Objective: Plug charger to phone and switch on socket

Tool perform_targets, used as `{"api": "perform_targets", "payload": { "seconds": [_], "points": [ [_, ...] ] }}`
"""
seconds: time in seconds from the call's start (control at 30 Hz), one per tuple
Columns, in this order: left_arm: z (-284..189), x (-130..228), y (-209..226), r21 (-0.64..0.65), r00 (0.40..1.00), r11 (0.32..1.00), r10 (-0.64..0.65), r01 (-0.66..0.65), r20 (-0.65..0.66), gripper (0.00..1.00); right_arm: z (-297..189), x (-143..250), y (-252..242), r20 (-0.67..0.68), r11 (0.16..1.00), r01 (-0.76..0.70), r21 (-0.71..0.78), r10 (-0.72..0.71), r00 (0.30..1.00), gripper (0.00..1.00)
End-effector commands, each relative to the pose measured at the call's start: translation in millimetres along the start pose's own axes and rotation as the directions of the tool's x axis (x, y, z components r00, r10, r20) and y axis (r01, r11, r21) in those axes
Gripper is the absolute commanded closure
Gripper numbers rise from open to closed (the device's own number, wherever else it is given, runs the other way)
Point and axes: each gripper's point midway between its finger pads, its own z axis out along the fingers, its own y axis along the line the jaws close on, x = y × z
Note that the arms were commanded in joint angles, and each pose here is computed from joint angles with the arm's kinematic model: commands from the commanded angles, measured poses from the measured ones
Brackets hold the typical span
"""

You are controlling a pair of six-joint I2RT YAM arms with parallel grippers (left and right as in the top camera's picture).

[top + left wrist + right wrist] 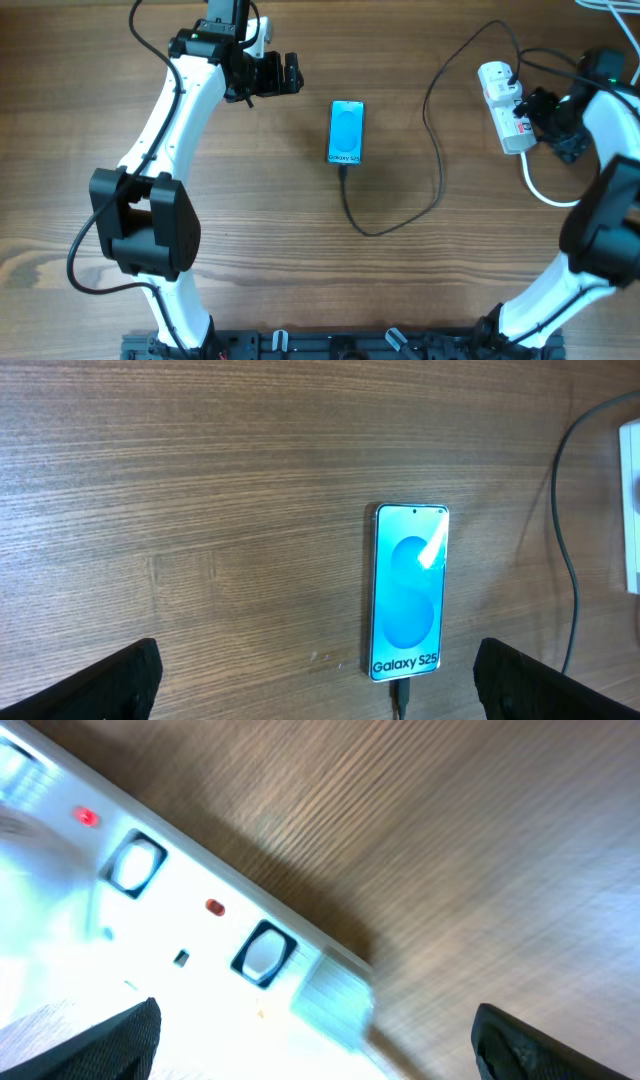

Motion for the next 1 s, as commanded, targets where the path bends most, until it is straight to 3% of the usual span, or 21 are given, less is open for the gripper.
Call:
{"api": "perform_targets", "payload": {
  "seconds": [0.0,0.2,0.37,0.5,0.63,0.77,0.97],
  "points": [
    [2.3,1.2,1.4,-0.009,1.0,1.0,0.009,-0.009,-0.004,0.0,-92.5,-9.4,-9.6,0.158,0.999,-0.05,0.001,0.05,0.986,0.0],
    [2.2,4.3,2.3,-0.013,1.0,1.0,0.005,-0.006,-0.017,0.0,-196.3,40.7,-1.1,0.245,0.998,0.009,-0.069,0.008,0.97,0.05],
    [2.2,4.7,2.4,-0.013,1.0,1.0,0.005,-0.005,-0.018,0.0,-285.3,91.1,27.1,0.441,0.963,0.198,-0.183,-0.1,0.892,0.0],
    [2.3,4.8,2.2,-0.013,1.0,1.0,0.005,-0.005,-0.019,0.0,-338.3,145.6,31.0,0.54,0.886,0.361,-0.293,-0.159,0.827,0.0],
    [2.2,4.7,2.3,-0.013,1.0,1.0,0.005,-0.005,-0.019,0.0,-356.7,182.1,4.8,0.604,0.832,0.426,-0.356,-0.143,0.784,0.0],
    [2.2,4.7,2.3,-0.013,1.0,1.0,0.005,-0.005,-0.019,0.0,-350.5,207.3,-17.3,0.575,0.821,0.434,-0.37,-0.164,0.802,0.0],
    [2.2,4.7,2.4,-0.013,1.0,1.0,0.005,-0.005,-0.018,0.0,-344.5,211.7,-20.6,0.551,0.827,0.432,-0.359,-0.186,0.814,0.0]
  ]
}}
